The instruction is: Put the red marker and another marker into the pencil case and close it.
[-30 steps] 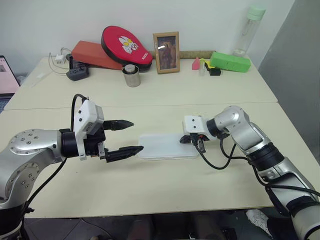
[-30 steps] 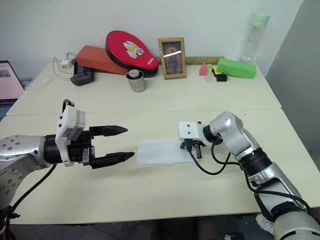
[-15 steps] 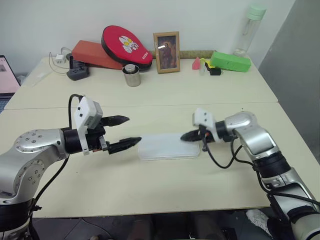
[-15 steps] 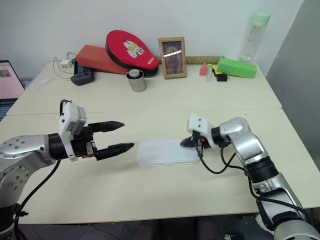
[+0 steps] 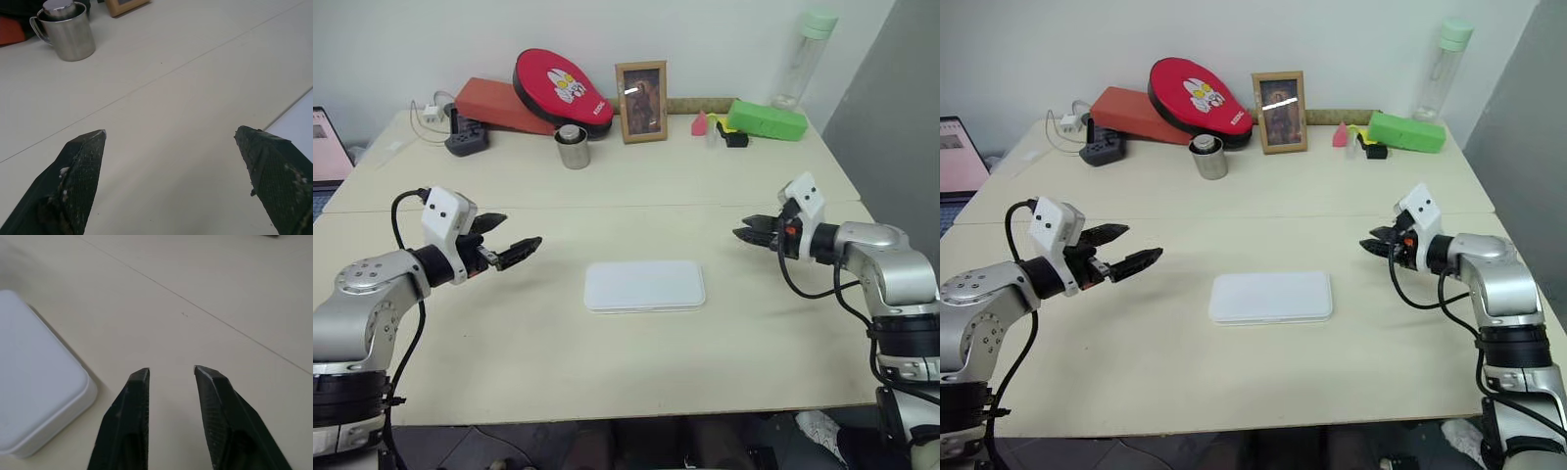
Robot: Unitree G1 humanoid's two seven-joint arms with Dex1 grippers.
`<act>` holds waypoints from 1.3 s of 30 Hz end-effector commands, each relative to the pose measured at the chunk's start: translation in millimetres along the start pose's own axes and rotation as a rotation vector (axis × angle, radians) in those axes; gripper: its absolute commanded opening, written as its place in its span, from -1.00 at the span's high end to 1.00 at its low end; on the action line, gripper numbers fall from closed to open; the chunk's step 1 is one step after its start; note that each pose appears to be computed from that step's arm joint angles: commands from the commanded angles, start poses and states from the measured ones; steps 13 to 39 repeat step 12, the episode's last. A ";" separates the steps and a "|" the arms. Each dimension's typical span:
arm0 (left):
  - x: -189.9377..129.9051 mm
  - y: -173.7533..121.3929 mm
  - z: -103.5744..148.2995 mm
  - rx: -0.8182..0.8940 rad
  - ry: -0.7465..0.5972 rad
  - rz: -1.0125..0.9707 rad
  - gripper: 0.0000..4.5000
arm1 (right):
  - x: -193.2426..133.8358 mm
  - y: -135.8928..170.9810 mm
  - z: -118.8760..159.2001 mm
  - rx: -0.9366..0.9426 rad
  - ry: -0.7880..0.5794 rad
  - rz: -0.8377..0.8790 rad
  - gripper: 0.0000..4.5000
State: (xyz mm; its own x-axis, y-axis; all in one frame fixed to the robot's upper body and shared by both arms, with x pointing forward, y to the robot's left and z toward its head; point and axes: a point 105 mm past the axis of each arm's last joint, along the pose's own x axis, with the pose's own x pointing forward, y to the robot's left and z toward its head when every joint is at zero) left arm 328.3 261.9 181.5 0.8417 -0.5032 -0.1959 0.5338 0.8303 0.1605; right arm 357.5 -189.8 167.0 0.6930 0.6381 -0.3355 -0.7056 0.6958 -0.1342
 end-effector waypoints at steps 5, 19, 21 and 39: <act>-5.0 11.5 17.2 0.048 -0.050 0.023 -1.00 | -17.8 -3.9 24.1 -0.044 -0.077 -0.056 -0.61; -0.1 2.6 8.4 0.048 -0.019 -0.007 -1.00 | -17.1 -1.5 23.4 -0.038 -0.079 -0.066 -0.98; -0.1 2.6 8.4 0.048 -0.019 -0.007 -1.00 | -17.1 -1.5 23.4 -0.038 -0.079 -0.066 -0.98; -0.1 2.6 8.4 0.048 -0.019 -0.007 -1.00 | -17.1 -1.5 23.4 -0.038 -0.079 -0.066 -0.98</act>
